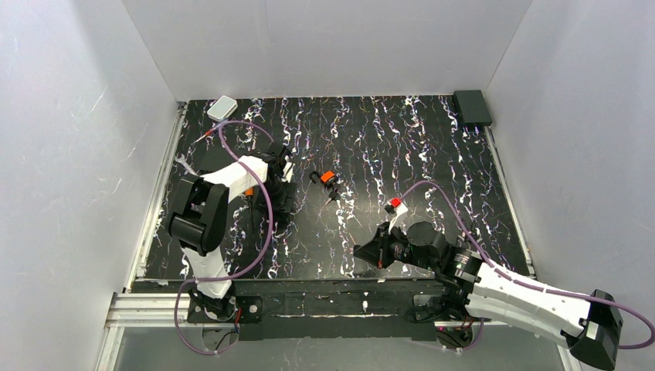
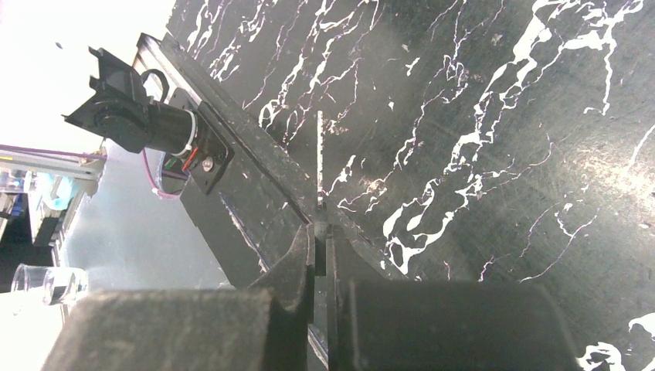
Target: Unlock with the key
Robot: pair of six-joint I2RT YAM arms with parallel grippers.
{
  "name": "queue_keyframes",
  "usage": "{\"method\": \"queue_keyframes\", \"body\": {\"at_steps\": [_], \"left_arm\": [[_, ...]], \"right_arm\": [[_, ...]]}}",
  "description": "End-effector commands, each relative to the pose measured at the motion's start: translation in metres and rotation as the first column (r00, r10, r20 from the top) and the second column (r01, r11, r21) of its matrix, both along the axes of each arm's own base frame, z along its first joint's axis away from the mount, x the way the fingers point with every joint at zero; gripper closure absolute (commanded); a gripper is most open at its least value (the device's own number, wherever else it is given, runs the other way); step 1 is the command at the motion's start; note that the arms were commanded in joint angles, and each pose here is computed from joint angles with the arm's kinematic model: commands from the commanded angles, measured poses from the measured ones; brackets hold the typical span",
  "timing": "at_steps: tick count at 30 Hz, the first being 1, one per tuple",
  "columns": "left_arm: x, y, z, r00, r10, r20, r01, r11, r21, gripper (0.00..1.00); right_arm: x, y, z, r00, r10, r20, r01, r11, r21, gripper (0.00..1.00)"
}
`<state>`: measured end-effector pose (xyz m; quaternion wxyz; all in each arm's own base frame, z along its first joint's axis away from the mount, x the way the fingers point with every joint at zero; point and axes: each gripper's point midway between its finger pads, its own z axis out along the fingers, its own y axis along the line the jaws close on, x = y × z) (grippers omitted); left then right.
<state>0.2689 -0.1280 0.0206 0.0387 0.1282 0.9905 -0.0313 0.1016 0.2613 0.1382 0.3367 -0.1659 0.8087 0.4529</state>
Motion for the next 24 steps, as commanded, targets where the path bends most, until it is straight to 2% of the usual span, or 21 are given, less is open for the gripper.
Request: {"method": "queue_keyframes", "body": {"at_steps": [1,5,9,15,24], "left_arm": [[-0.017,-0.006,0.008,0.992,0.115,-0.056,-0.117,0.993,-0.03,0.56],[-0.032,-0.012,0.015,0.954,0.293,-0.071,-0.297,0.953,-0.063,0.59],[-0.051,-0.026,0.018,0.912,0.402,-0.084,-0.41,0.897,-0.164,0.61],[-0.058,-0.054,0.049,0.898,0.439,-0.032,-0.405,0.796,-0.449,0.67],[-0.059,-0.062,0.066,0.877,0.481,-0.002,-0.393,0.714,-0.58,0.75]], "right_arm": [[0.008,0.002,0.029,0.998,-0.03,0.06,0.025,0.997,0.075,0.99],[0.008,-0.004,0.023,0.998,-0.056,0.042,0.053,0.997,0.055,0.99],[0.008,-0.008,0.019,0.997,-0.068,0.031,0.066,0.997,0.048,0.99],[0.009,-0.007,0.017,0.997,-0.076,0.018,0.075,0.996,0.053,0.99],[0.004,-0.001,0.013,0.998,-0.056,-0.02,0.057,0.996,0.071,0.99]]}}
